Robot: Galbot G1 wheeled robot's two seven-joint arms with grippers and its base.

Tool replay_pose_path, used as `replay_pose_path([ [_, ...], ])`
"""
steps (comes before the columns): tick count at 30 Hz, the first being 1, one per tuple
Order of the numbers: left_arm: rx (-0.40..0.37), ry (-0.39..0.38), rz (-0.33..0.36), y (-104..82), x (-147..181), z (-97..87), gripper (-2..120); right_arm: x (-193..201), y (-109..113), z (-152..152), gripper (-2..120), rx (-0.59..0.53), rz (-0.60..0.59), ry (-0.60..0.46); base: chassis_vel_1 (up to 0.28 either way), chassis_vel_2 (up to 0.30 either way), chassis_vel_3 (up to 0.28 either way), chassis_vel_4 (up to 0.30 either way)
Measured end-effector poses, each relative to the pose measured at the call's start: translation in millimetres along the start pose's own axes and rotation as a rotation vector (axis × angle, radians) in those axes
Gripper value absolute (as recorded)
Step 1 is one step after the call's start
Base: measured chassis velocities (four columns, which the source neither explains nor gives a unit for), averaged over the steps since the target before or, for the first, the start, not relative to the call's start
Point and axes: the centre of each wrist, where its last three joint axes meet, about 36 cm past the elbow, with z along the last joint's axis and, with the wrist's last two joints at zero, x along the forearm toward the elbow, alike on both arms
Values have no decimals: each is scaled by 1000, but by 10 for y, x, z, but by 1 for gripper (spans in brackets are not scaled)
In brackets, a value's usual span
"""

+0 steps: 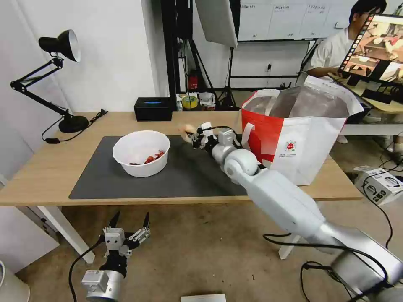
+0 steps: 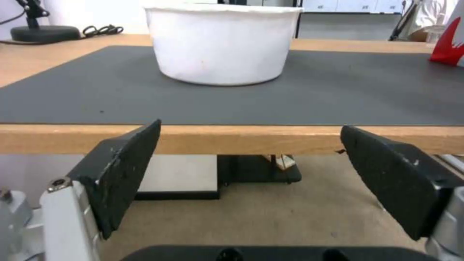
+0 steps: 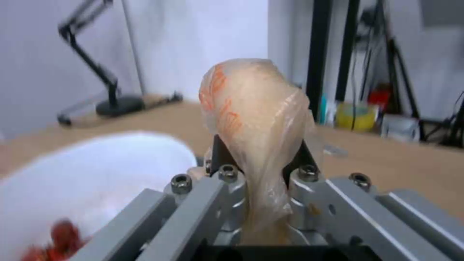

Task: Pick up the trash from the table and place it into the takeout bag.

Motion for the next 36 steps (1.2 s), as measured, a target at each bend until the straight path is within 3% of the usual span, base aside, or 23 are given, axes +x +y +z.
replay_pose_path([
  [6, 5, -1, -3, -26, 43, -29, 100, 318, 148, -382, 7, 5, 70, -194, 0, 0, 0, 0],
  [11, 5, -4, 0, -44, 59, -47, 100, 560, 96, -661, 7, 35, 112, -281, 0, 0, 0, 0],
  [14, 6, -5, 5, -63, 60, -50, 100, 706, -45, -780, 6, 53, 148, -312, 0, 0, 0, 0],
  [17, 12, -11, 20, -100, 59, -52, 100, 938, -323, -951, 6, 73, 209, -341, 0, 0, 0, 0],
  [18, 12, -11, 20, -100, 59, -52, 100, 938, -323, -951, 6, 73, 209, -341, 0, 0, 0, 0],
  [23, 22, -15, 40, -168, 29, -42, 100, 1259, -725, -1136, 6, 99, 285, -337, 0, 0, 0, 0],
  [31, 19, -12, 73, -267, 10, -12, 100, 1574, -1149, -1169, 6, 128, 366, -307, 0, 0, 0, 0],
  [36, 25, -13, 76, -299, 6, -17, 100, 1662, -1306, -1117, 6, 116, 393, -280, 0, 0, 0, 0],
])
